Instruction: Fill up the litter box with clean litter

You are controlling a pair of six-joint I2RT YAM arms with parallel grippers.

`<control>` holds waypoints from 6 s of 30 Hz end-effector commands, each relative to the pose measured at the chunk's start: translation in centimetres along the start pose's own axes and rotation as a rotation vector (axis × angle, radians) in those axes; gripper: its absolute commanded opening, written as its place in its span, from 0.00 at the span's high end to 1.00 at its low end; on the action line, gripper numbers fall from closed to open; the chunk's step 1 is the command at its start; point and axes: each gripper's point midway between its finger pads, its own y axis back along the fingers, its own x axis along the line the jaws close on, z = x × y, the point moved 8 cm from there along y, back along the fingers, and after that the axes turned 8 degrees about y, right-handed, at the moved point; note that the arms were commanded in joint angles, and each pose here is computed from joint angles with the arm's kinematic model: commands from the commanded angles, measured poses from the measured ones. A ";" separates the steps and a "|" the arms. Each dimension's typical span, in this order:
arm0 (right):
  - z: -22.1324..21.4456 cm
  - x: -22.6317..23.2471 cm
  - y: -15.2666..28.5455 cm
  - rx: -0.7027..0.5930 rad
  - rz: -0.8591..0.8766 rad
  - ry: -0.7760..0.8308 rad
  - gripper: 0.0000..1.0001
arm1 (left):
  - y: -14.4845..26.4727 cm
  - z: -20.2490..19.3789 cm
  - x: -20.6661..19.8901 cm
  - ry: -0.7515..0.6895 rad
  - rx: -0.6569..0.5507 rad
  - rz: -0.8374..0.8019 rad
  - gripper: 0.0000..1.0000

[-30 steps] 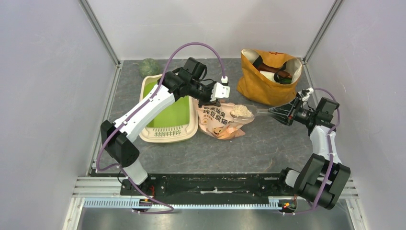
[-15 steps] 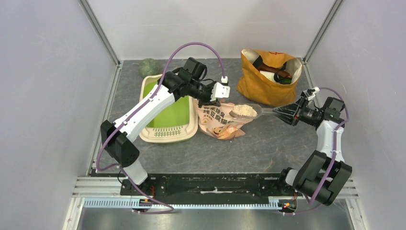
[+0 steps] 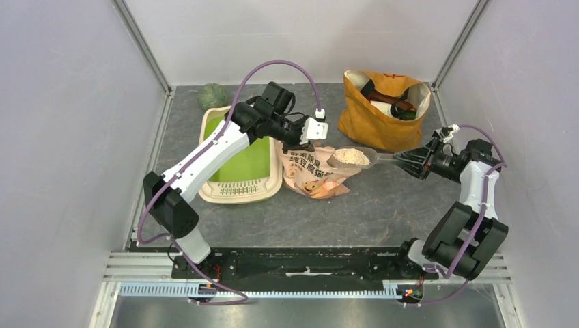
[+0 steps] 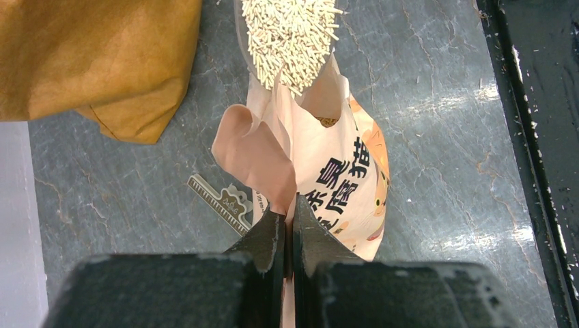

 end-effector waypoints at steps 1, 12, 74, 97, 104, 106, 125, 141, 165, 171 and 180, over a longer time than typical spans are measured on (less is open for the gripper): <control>0.1 2.3 0.5 -0.020 0.108 0.015 1.00 | 0.4 0.2 -0.3 0.035 -0.002 0.003 0.98; 0.7 4.8 1.1 -0.050 0.105 0.041 1.00 | 0.6 0.3 -0.2 0.027 -0.006 0.013 0.98; 1.6 8.3 0.0 0.019 0.116 -0.107 1.00 | 4.4 1.9 0.2 -0.025 -0.106 0.298 0.07; 2.5 9.7 -1.3 0.089 0.125 -0.140 1.00 | 7.0 0.4 -0.6 0.014 -0.100 0.378 0.06; 2.9 9.7 -1.3 0.095 0.123 -0.203 1.00 | 7.2 0.1 -0.8 0.027 -0.099 0.386 0.05; 2.9 9.9 -1.3 0.095 0.123 -0.203 1.00 | 7.3 0.2 -0.8 0.026 -0.099 0.389 0.05; 5.0 12.0 -1.4 0.110 0.124 -0.210 1.00 | 7.8 -0.2 -1.3 0.039 -0.090 0.397 0.04; 6.4 13.9 -2.3 0.157 0.126 -0.168 1.00 | 8.5 -0.3 -2.0 0.045 -0.092 0.415 0.04; 8.9 15.6 -10.9 0.233 0.025 -0.053 1.00 | 12.3 -2.0 -3.9 0.102 -0.090 0.523 0.03; 8.2 16.8 -14.9 0.280 0.085 -0.004 1.00 | 13.6 -2.9 -4.9 0.111 -0.076 0.559 0.03; 7.5 16.0 -20.8 0.317 0.171 0.021 1.00 | 16.8 -3.2 -5.6 0.180 -0.080 0.685 0.03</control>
